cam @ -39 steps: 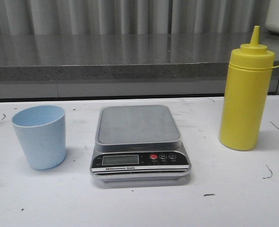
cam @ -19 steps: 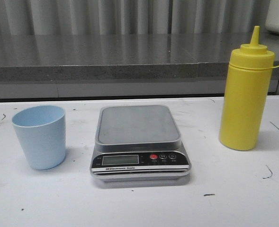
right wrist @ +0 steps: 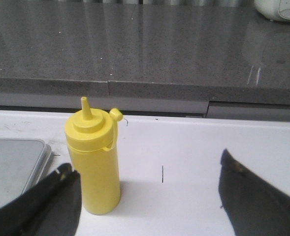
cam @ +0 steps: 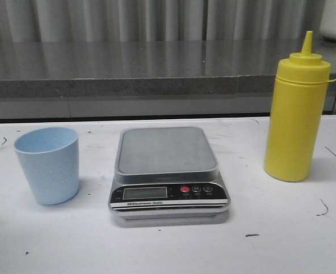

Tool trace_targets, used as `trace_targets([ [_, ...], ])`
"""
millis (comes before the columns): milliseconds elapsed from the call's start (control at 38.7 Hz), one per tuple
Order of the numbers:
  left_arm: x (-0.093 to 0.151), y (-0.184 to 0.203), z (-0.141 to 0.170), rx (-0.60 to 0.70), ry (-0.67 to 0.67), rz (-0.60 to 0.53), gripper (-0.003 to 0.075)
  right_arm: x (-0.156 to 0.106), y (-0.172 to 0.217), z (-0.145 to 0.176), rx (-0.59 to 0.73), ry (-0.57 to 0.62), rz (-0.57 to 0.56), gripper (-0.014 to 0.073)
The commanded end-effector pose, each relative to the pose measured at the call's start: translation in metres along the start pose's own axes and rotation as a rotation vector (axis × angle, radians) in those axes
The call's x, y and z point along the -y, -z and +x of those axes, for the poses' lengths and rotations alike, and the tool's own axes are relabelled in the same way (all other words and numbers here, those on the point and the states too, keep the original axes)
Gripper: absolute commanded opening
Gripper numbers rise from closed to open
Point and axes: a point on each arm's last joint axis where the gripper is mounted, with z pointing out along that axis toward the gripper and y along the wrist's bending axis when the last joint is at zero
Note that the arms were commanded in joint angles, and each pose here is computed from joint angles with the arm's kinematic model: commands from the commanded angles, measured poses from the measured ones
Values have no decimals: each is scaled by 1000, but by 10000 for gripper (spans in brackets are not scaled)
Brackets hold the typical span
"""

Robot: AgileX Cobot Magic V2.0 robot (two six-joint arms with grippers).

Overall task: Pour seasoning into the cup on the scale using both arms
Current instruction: 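Grasp the light-blue cup with the left gripper and lift it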

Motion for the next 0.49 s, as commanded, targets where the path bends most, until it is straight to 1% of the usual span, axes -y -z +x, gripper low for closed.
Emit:
trace_targets([
  [0, 15, -20, -24, -43, -50, 44, 565, 0, 2, -18, 101, -7, 5, 594],
  [103, 30, -57, -33, -192, -79, 74, 565, 0, 2, -18, 101, -7, 5, 594],
  [129, 31, -69, -33, -241, -82, 75, 565, 0, 2, -18, 101, -7, 5, 594],
  [258, 32, -100, -32, -382, -89, 67, 565, 0, 2, -18, 101, -7, 5, 594],
  [362, 32, -125, -28, -469, -104, 54, 565, 0, 2, -18, 101, -7, 5, 594],
  [465, 31, -144, -25, -527, -112, 37, 565, 0, 2, -18, 101, -7, 5, 594],
])
